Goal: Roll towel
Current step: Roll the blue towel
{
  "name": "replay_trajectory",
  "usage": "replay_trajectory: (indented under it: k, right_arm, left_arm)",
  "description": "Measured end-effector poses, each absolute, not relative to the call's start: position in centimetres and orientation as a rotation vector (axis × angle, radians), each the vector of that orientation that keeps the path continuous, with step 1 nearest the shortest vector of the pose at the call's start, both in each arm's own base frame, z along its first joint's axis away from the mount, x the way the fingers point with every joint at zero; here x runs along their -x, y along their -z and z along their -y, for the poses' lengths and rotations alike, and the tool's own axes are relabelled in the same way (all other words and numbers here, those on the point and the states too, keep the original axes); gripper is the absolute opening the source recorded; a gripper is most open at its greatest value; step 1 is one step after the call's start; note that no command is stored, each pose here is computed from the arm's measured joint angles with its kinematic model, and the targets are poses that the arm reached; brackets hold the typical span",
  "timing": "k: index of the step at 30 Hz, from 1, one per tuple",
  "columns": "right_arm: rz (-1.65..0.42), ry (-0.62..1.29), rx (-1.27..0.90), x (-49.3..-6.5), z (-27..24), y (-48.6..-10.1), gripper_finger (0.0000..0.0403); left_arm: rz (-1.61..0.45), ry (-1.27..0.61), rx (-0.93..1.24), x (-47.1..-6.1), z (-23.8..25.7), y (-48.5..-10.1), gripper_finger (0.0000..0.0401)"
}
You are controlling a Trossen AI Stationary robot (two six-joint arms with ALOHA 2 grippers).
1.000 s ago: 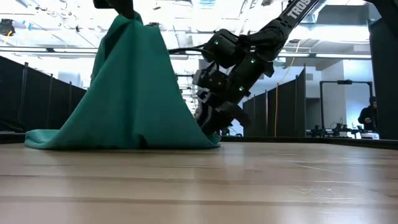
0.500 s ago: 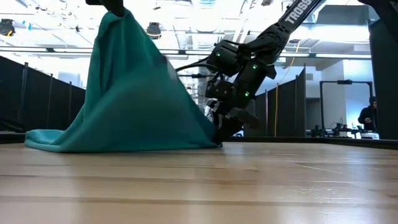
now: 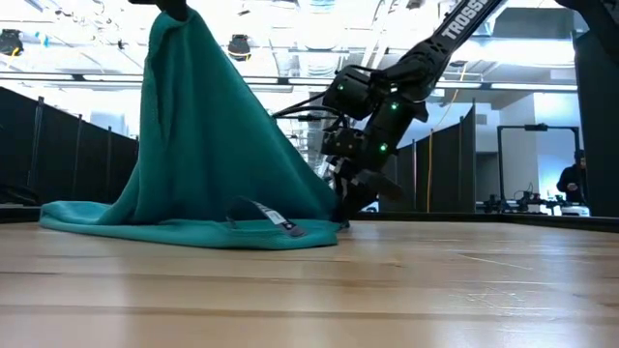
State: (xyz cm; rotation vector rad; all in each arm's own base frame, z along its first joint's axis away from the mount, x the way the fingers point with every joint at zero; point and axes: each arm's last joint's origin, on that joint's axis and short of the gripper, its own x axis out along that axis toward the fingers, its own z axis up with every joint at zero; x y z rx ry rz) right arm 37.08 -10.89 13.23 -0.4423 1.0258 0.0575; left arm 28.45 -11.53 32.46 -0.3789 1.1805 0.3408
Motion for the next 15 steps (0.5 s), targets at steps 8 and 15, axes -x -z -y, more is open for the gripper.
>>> replay_trajectory:
  k: [8,15]
  right_arm:
    - [-1.024,-0.094,0.485,-38.1,10.5,-14.8,0.0111]
    - [-1.058,-0.068,0.459,-37.4,12.5,-14.9,0.0111]
  left_arm:
    - [-1.181,-0.341,0.379,-28.4,11.5,-32.4,0.0]
    - [-1.18,-0.347,0.389,-28.4,11.6,-32.4,0.0]
